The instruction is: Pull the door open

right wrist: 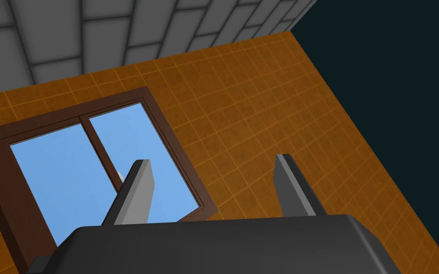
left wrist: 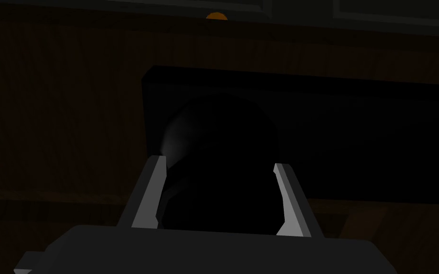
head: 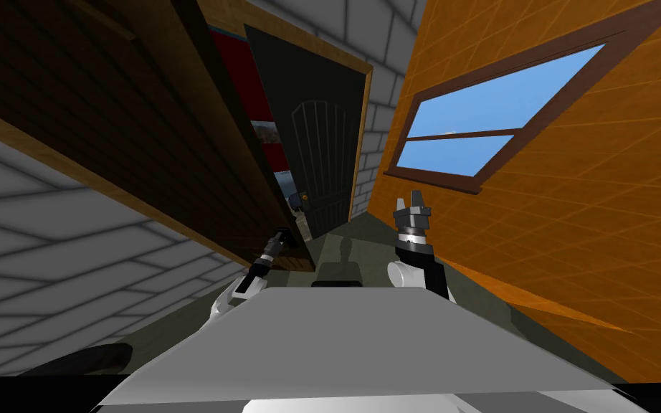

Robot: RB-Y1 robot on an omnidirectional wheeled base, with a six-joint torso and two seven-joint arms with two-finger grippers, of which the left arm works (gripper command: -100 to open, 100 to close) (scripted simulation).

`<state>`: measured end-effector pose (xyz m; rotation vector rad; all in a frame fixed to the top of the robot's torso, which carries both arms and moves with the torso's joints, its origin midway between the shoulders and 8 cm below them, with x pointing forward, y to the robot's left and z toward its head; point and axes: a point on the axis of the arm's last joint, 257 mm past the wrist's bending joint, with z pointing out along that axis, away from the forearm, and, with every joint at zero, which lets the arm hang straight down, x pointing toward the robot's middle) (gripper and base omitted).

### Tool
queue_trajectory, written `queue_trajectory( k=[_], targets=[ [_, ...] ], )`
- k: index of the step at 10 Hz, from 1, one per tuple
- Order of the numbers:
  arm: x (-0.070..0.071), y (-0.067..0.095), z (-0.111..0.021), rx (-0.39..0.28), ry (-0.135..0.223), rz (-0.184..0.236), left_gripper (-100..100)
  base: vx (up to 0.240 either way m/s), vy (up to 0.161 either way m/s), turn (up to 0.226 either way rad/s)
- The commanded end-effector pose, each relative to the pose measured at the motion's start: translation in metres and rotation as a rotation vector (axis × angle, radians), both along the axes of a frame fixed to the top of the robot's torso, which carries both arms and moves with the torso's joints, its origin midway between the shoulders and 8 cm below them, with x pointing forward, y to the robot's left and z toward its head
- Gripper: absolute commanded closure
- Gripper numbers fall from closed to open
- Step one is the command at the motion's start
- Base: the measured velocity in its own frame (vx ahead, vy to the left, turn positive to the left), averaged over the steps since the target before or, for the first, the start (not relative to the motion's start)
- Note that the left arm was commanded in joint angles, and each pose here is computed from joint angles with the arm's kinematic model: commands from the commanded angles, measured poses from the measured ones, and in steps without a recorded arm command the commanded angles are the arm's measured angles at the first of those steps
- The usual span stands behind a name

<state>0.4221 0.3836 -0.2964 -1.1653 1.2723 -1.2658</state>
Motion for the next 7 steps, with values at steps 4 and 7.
queue_trajectory(
  k=[4, 7],
  targets=[
    [-0.023, -0.001, -0.001, -0.002, 0.000, -0.055, 100, -0.205, 0.077, -0.127],
    [-0.029, 0.000, -0.002, 0.000, 0.005, -0.065, 100, -0.135, 0.074, -0.083]
  ],
)
